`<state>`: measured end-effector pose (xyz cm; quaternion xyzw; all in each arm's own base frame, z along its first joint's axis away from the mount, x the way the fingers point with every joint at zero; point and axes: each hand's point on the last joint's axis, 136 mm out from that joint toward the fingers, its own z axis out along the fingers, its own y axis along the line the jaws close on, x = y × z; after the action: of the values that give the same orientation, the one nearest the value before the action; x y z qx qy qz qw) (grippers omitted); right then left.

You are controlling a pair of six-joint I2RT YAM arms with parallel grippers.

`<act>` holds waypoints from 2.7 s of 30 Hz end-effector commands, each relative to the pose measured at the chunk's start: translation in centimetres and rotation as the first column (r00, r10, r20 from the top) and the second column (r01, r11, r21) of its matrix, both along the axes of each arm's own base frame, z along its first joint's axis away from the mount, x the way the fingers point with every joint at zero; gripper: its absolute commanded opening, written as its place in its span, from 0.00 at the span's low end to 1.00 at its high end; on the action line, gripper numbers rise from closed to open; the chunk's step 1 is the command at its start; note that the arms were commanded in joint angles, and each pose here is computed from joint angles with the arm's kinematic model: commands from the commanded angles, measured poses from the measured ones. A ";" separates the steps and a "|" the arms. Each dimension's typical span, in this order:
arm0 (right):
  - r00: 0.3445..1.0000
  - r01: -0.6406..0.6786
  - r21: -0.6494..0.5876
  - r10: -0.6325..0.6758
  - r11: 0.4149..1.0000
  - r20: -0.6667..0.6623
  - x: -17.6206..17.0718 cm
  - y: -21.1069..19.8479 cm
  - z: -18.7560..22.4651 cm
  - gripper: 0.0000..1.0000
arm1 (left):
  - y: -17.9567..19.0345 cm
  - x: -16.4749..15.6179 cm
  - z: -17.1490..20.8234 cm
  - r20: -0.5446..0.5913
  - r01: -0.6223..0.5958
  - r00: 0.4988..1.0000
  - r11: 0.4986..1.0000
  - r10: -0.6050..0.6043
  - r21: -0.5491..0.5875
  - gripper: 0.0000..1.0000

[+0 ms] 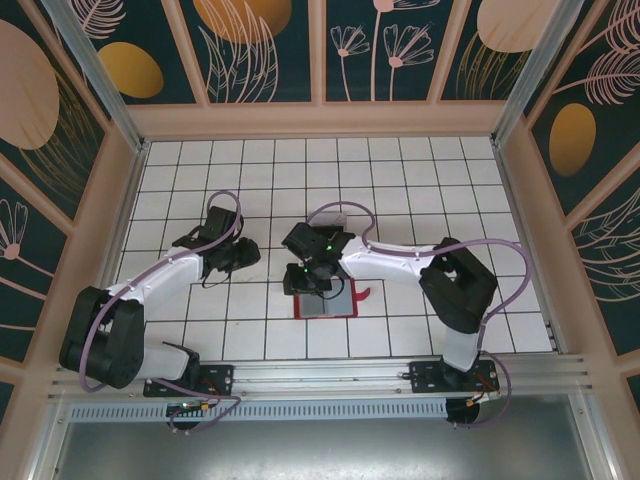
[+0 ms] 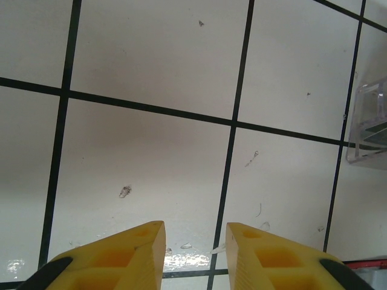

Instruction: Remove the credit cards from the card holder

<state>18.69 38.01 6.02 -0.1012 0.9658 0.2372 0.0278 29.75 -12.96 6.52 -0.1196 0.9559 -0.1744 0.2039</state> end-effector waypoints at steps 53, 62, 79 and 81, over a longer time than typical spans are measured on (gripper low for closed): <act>0.998 0.060 -0.100 -0.063 0.993 -0.024 -1.0 -4.8 -2.6 0.39 | -1.1 0.1 0.6 0.004 0.054 0.999 0.997 -0.054 -0.050 0.33; 0.994 0.108 -0.156 -0.107 0.982 0.014 0.0 -7.4 -1.8 0.39 | -1.5 0.0 0.6 -0.008 0.070 0.997 0.996 -0.071 -0.062 0.32; 0.999 0.017 0.024 -0.016 1.000 -0.049 -0.3 -1.7 -1.6 0.39 | -1.6 -0.2 0.5 -0.015 0.071 0.997 0.995 -0.072 -0.072 0.33; 0.999 0.008 0.033 -0.006 0.999 -0.054 -0.3 -1.3 -1.8 0.39 | -1.6 -0.2 0.5 -0.016 0.071 0.997 0.995 -0.073 -0.072 0.32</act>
<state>18.41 35.45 4.24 -0.0734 0.9675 0.2418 0.0087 29.45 -14.38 6.68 -0.1005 0.9548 -0.2089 0.1860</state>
